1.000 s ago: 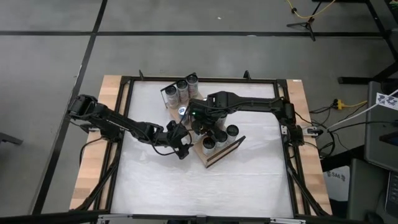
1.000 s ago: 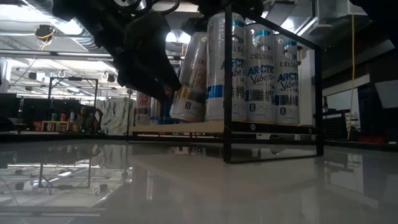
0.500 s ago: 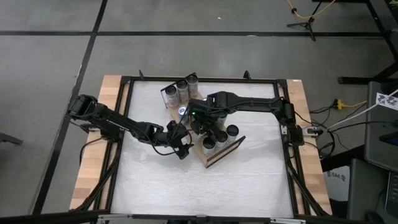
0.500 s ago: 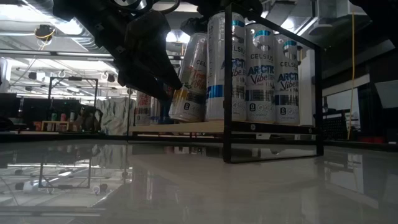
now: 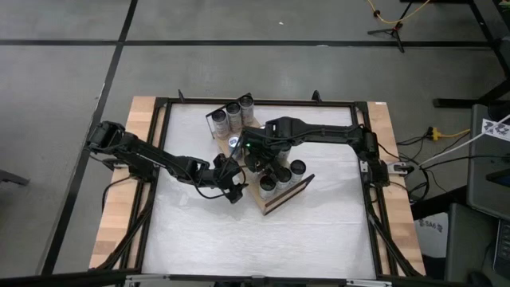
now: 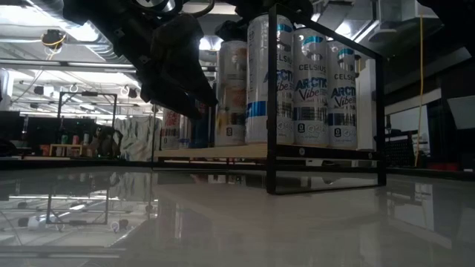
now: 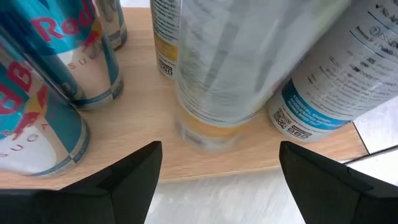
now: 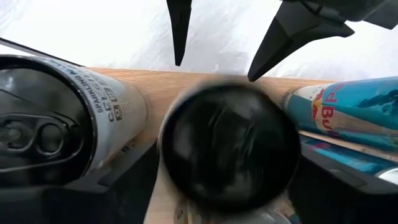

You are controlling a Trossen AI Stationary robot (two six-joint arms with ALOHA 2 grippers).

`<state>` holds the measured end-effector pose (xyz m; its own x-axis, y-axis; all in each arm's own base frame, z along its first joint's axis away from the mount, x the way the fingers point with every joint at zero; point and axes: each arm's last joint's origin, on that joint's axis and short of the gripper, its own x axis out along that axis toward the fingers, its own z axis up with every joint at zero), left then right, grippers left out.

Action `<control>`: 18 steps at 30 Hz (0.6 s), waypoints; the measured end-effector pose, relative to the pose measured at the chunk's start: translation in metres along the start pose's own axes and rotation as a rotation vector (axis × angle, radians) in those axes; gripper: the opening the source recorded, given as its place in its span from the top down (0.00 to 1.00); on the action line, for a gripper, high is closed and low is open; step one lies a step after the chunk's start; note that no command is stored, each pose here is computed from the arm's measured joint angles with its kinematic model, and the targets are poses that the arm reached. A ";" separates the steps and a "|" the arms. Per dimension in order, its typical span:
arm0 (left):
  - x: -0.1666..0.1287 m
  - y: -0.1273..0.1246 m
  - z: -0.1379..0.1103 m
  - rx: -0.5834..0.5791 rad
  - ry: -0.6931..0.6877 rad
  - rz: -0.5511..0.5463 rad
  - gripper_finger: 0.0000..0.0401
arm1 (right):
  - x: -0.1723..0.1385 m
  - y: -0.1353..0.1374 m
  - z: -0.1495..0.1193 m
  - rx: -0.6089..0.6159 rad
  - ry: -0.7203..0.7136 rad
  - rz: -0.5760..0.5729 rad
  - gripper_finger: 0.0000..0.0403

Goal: Place canned beverage on shelf
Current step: Put the white-orange soda can on the shelf and align with the other white-orange soda can

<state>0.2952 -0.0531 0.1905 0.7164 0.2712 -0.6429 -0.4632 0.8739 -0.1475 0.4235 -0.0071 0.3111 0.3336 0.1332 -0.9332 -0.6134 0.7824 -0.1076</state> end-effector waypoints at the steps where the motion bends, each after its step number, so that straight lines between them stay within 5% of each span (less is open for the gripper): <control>1: 0.000 0.000 0.000 0.000 -0.002 0.003 0.21 | 0.000 0.000 0.000 0.000 -0.001 -0.001 0.22; 7: 0.000 0.000 0.000 -0.001 -0.011 0.015 0.21 | 0.000 0.000 0.000 0.000 0.000 -0.001 0.13; 18: 0.000 0.001 0.000 -0.001 -0.011 0.016 0.21 | -0.006 -0.001 0.000 -0.001 0.031 -0.045 0.14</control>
<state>0.2952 -0.0524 0.1908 0.7149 0.2896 -0.6365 -0.4748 0.8692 -0.1378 0.4224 -0.0083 0.3166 0.3388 0.0794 -0.9375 -0.5989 0.7866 -0.1498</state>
